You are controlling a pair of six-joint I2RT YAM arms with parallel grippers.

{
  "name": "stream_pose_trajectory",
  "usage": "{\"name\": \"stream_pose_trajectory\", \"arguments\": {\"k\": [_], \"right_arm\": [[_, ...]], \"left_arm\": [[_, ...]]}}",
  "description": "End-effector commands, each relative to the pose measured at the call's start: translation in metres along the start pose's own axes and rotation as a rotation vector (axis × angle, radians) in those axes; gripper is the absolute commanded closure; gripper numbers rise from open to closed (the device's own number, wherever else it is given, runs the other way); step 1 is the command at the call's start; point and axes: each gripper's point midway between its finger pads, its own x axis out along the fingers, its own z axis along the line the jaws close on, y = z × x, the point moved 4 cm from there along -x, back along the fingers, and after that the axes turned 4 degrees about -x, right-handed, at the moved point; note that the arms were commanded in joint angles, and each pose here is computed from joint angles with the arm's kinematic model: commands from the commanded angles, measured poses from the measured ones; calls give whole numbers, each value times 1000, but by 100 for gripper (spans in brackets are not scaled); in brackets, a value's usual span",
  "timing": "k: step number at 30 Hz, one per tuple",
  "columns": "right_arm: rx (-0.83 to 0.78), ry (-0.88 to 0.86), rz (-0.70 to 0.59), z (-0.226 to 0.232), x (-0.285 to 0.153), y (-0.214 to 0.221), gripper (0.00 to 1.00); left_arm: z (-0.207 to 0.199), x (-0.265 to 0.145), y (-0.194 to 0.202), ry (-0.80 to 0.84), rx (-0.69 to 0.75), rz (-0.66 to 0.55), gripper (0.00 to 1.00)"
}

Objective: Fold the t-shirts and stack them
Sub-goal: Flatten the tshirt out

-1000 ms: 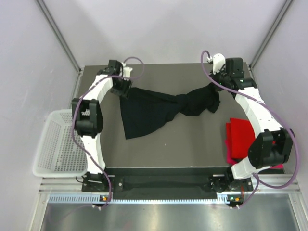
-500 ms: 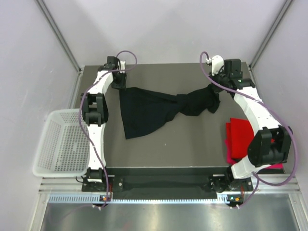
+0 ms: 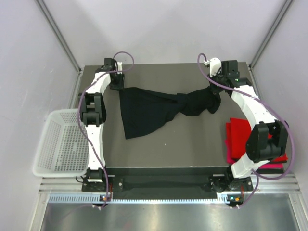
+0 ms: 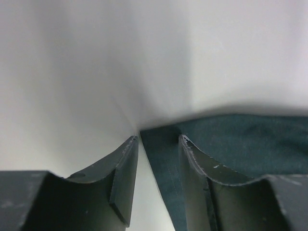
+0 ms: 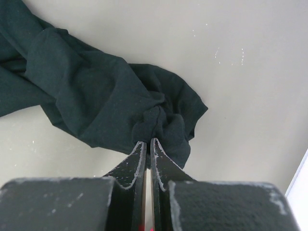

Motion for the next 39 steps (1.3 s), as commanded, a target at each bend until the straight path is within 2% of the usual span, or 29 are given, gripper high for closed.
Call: {"name": "stream_pose_trajectory", "arguments": {"k": [1,7,12,16,17,22,25,26,27,30,35,39], "right_arm": [[-6,8,-66,-2,-5,-18,100],[-6,6,-68,-2,-4,-19,100],[-6,7,-68,-2,-6,-16,100],[-11,6,-63,0,-7,-14,100],[-11,11,-65,-2,-7,-14,100],[-14,36,-77,-6,-14,-19,100],[-30,84,-111,-18,-29,-34,100],[-29,106,-112,-23,-34,-37,100],[-16,136,-143,-33,-44,-50,100],[12,155,-195,-41,-70,-65,100],[-30,169,-293,-28,-130,-71,100],[-58,166,-302,-8,-163,-42,100]], "left_arm": [[-2,-19,0,14,10,-24,55],[-3,-8,7,35,12,31,55],[-1,8,8,29,4,45,61],[-2,15,14,33,11,64,81],[-1,14,16,33,15,68,100],[-3,-11,4,27,26,16,100],[-8,-60,-30,12,65,-107,100],[-13,-96,-45,9,89,-181,100],[-16,-114,-55,12,103,-234,100],[-34,-191,-66,71,153,-372,100],[-57,-298,-38,130,225,-512,100],[-63,-352,-3,126,277,-561,100]]}}
